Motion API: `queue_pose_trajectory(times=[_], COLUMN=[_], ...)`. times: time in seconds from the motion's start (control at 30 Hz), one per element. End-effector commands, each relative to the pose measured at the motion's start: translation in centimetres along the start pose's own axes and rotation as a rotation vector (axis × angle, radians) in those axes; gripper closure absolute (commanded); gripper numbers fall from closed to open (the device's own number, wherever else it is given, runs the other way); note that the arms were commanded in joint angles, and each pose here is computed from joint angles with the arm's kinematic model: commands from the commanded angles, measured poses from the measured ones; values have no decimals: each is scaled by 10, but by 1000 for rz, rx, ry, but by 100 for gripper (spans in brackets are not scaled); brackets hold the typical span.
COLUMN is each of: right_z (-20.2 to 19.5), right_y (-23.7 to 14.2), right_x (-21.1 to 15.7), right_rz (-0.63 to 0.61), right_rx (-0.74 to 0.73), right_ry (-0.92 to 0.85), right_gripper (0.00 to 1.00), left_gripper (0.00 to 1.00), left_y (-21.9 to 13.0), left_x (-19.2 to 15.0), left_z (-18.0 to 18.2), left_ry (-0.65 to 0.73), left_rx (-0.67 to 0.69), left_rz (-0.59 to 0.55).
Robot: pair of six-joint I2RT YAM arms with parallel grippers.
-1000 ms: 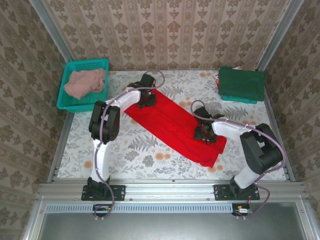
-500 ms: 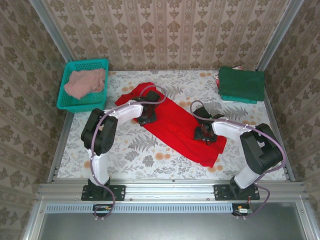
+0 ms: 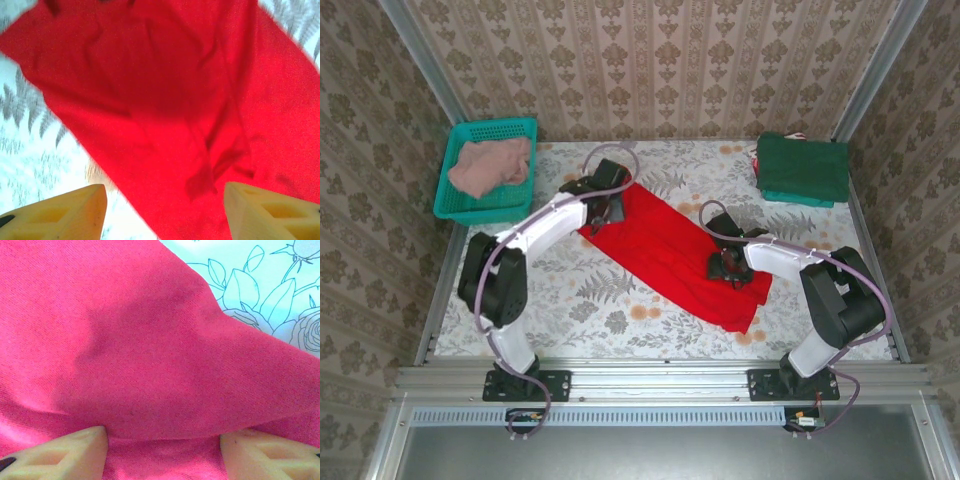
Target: Fold and stack the t-shirts
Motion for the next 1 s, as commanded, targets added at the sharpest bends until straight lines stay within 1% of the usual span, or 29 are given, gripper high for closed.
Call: queue_pose_trajectory(times=[0.0, 0.03, 0.1, 0.2, 0.3, 0.33, 0.4, 0.47, 0.6, 0.7, 0.73, 0.8, 0.87, 0.97], right_z=[1, 1, 1, 2, 1, 1, 0, 0, -1, -1, -2, -1, -2, -2], right_y=[2, 2, 2, 2, 1, 1, 1, -1, -3, -3, -3, -2, -2, 1], right_x=[-1, -2, -2, -2, -4, -4, -5, -4, -2, -1, -2, -2, -2, -4], right_rz=[1, 2, 2, 0, 1, -1, -1, -5, -11, -14, -12, -10, -12, -3], right_rx=[19, 18, 17, 23, 22, 23, 21, 21, 16, 14, 14, 13, 12, 10], right_ry=[17, 19, 20, 22, 22, 23, 23, 23, 25, 25, 27, 26, 29, 28], right_gripper=[37, 37, 37, 37, 37, 37, 37, 37, 37, 37, 37, 37, 37, 37], left_gripper=[32, 32, 35, 40, 41, 42, 44, 44, 48, 62, 63, 71, 74, 74], left_y=[36, 45, 60, 80, 95, 103, 109, 112, 105, 95, 92, 84, 74, 55], left_x=[17, 22, 29, 35, 29, 33, 25, 16, 3, -2, -1, 0, 3, 10], left_z=[-7, -12, -15, -9, -2, 11, 20, 28, 42, 54, 57, 66, 76, 86], left_ry=[72, 78, 87, 66, 47, 28, 26, 44, 77, 82, 77, 72, 58, 34], left_rx=[40, 47, 69, 104, 102, 111, 131, 146, 168, 177, 178, 185, 205, 199], left_rz=[29, 30, 39, 70, 106, 127, 172, 211, 256, 268, 267, 263, 247, 204])
Point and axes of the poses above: each hand's point on the last joint's axis, 136 mm out from that joint toward the fingers, its own y axis out along the fingers, its own z axis along the line the jaws close on, x = y × z, the point moved 2 cm from there along -y, back along the fingers, and after that the axes turned 13 degrees about -y, right-handed, at the moved point
